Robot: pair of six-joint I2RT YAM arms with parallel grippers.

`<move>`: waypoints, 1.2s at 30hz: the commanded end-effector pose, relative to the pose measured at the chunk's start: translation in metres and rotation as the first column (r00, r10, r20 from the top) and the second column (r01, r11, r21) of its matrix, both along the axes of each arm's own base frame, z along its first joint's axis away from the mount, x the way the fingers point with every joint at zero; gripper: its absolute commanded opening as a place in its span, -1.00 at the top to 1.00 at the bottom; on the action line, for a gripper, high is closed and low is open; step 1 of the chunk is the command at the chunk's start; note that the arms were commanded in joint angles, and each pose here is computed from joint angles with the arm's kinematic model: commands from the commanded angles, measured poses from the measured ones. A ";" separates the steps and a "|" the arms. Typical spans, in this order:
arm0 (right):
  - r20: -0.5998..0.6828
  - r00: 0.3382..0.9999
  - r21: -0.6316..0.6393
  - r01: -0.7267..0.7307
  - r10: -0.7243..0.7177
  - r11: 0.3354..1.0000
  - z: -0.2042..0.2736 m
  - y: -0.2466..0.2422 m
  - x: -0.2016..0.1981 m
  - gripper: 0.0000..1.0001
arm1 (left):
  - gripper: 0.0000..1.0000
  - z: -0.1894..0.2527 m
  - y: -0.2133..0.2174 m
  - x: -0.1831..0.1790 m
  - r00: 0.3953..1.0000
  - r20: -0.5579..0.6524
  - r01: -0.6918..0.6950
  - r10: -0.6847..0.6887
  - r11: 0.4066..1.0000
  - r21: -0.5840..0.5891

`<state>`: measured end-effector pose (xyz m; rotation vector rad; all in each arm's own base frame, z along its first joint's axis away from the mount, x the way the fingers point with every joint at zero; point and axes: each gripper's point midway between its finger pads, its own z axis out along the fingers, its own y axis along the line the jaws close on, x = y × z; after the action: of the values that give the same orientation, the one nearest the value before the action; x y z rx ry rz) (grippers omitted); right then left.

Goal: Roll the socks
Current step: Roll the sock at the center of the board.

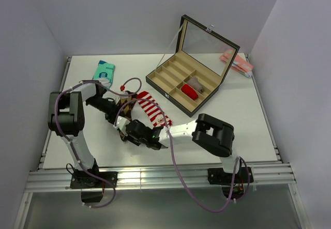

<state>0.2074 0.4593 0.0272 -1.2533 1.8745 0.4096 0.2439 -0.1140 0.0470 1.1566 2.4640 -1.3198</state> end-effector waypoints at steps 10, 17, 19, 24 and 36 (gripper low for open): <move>-0.376 0.917 -0.084 0.107 -0.131 0.991 0.015 -0.040 -0.059 1.00 | 0.29 0.017 0.020 0.049 0.928 0.328 -0.195 0.179 0.981 0.017; -0.615 0.772 -0.118 0.111 -0.160 0.987 0.010 -0.030 -0.054 1.00 | 0.26 0.049 0.028 0.051 0.806 0.557 -0.240 0.200 0.971 0.000; -0.679 0.718 -0.110 0.105 -0.152 0.988 0.009 -0.030 -0.052 1.00 | 0.25 0.048 0.030 0.046 0.782 0.594 -0.239 0.189 0.971 0.005; -0.794 0.592 -0.063 0.151 -0.142 0.986 0.015 -0.027 -0.018 1.00 | 0.22 0.067 0.034 0.046 0.676 0.713 -0.262 0.185 0.965 -0.002; -0.888 0.455 0.001 0.143 -0.065 0.990 0.040 0.004 0.022 0.94 | 0.05 0.053 0.020 0.017 0.543 0.837 -0.130 -0.066 0.978 0.162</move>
<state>0.2342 0.4564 0.0483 -0.8805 2.7283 1.1347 0.2665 -0.0832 0.1071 1.2110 1.9313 -0.3906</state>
